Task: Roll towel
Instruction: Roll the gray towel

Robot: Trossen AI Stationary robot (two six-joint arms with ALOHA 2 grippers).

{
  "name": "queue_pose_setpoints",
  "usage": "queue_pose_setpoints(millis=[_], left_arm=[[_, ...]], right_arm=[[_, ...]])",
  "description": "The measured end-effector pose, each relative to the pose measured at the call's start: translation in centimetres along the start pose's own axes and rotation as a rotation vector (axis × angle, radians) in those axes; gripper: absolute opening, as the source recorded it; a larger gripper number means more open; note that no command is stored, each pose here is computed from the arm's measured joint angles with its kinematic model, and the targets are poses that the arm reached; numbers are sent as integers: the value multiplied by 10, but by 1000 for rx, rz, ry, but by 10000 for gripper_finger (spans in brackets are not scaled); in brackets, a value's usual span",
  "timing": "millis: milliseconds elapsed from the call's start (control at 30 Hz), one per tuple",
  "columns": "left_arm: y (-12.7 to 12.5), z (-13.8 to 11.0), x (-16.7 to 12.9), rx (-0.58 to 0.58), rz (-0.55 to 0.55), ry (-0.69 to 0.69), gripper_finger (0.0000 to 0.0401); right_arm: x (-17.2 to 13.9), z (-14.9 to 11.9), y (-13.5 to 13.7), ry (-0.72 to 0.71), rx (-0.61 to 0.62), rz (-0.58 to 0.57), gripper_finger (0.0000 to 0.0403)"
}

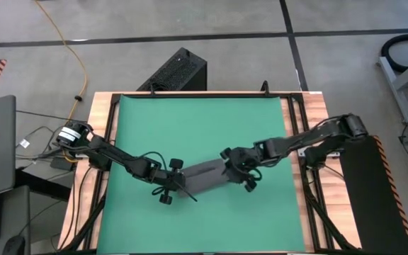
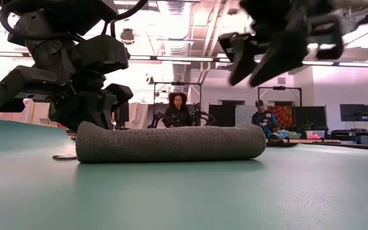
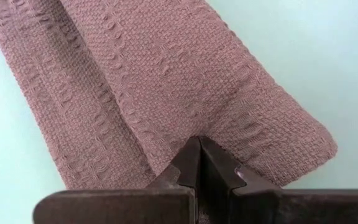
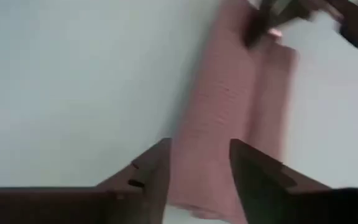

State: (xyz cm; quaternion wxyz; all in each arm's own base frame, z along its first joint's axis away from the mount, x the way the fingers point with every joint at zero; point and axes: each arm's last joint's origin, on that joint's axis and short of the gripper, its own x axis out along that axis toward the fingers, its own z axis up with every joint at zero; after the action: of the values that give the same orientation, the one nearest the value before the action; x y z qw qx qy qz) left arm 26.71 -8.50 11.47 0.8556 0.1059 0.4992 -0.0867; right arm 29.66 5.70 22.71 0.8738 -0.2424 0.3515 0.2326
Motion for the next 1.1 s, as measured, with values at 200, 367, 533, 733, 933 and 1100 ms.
queue_pose_setpoints(millis=[200, 367, 533, 733, 933, 1100], left_arm=[[0, 0, 0, -2, 1, -1, 0], [0, 0, 0, -2, 1, -1, 0], [0, 0, 0, -11, 1, -1, 0], [0, 0, 0, -11, 3, -1, 0], [0, 0, 0, -11, 0, 0, 0], [0, 0, 0, -12, 0, -1, 0]], right_arm=[[23, -5, 2, 104, -27, -90, 233], [42, -11, 8, 155, -29, -61, 237], [58, -22, 10, 248, -12, -71, 237], [74, -35, 10, 355, 30, -133, 237], [89, -42, 20, 418, 11, -97, 237], [96, -44, 31, 475, 37, -143, 203]])
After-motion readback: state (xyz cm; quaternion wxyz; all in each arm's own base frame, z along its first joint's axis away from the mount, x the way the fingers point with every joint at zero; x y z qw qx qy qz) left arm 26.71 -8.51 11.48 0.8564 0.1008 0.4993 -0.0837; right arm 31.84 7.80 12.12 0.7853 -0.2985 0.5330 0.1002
